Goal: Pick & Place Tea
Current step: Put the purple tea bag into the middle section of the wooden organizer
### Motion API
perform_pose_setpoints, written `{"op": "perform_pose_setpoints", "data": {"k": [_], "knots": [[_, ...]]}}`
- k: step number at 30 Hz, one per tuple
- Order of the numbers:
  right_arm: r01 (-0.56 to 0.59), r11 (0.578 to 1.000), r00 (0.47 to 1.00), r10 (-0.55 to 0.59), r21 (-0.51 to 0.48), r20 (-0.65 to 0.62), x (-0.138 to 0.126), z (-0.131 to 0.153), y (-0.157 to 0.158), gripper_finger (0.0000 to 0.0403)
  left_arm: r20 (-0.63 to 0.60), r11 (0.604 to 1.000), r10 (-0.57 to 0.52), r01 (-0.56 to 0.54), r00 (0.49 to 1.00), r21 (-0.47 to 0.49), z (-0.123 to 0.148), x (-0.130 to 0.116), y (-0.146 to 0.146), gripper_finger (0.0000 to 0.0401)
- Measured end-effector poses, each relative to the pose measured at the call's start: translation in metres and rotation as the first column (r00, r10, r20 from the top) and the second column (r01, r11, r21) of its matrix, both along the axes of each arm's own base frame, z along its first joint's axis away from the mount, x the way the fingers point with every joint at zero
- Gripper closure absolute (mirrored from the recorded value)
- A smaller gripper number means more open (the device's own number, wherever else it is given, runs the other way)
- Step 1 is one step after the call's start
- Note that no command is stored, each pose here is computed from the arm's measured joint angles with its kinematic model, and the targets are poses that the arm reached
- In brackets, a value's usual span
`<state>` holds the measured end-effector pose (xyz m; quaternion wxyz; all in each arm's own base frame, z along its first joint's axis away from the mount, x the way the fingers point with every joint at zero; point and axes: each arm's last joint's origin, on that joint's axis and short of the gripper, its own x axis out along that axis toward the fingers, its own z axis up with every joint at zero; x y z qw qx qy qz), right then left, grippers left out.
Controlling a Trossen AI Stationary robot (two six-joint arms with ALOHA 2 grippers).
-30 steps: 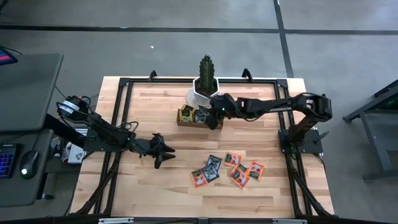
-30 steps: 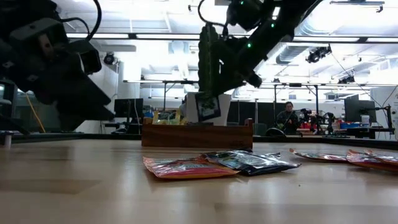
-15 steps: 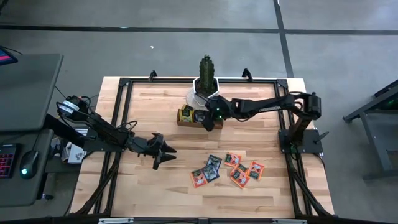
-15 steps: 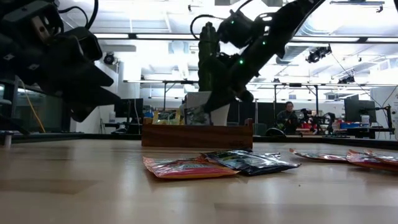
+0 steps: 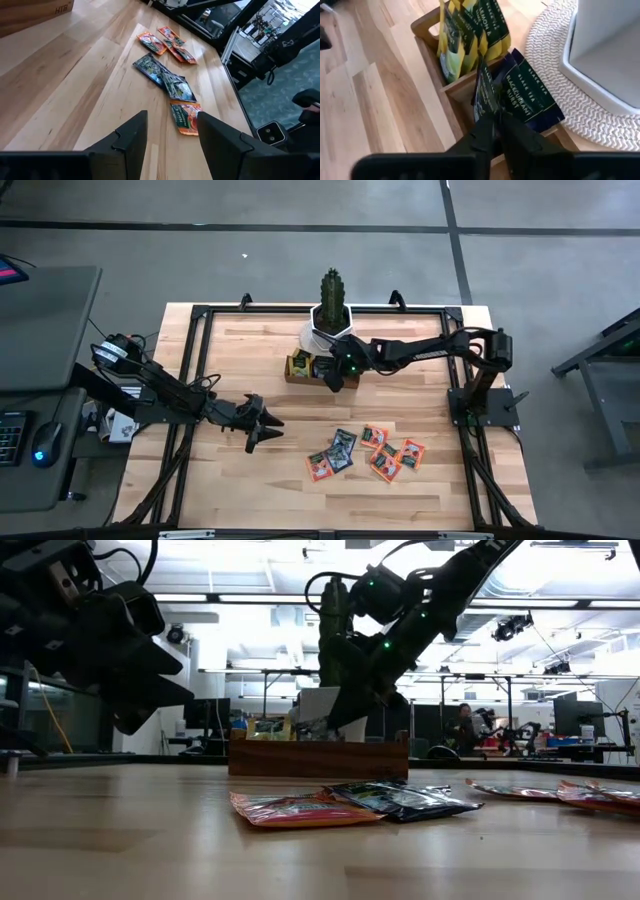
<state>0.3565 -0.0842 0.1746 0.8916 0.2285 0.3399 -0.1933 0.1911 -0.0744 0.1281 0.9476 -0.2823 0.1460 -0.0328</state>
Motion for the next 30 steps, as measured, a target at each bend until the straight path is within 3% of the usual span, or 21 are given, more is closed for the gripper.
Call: {"op": "perform_pose_setpoints", "data": {"k": [8,13,22,30], "knots": [[-0.065,0.996,0.998,0.063,0.056,0.027,0.001,0.002,0.003,0.0271,0.0,1.0,0.007,-0.007,1.0,0.002,0.0,0.0,0.0,0.0231],[-0.064,0.997,0.996,0.061,0.039,0.072,-0.002,0.017,0.003,0.0233,0.001,1.0,0.005,-0.005,1.0,0.007,0.0,0.0,0.0,0.0231],[-0.064,0.998,0.986,0.064,-0.006,0.151,-0.014,0.052,0.009,0.0224,0.002,1.0,0.004,-0.004,1.0,0.008,0.0,0.0,0.0,0.0231],[-0.181,0.983,0.97,0.183,-0.03,0.157,-0.016,0.066,0.054,0.0224,-0.008,1.0,0.003,-0.003,1.0,0.02,0.0,0.001,0.0,0.0231]]}}
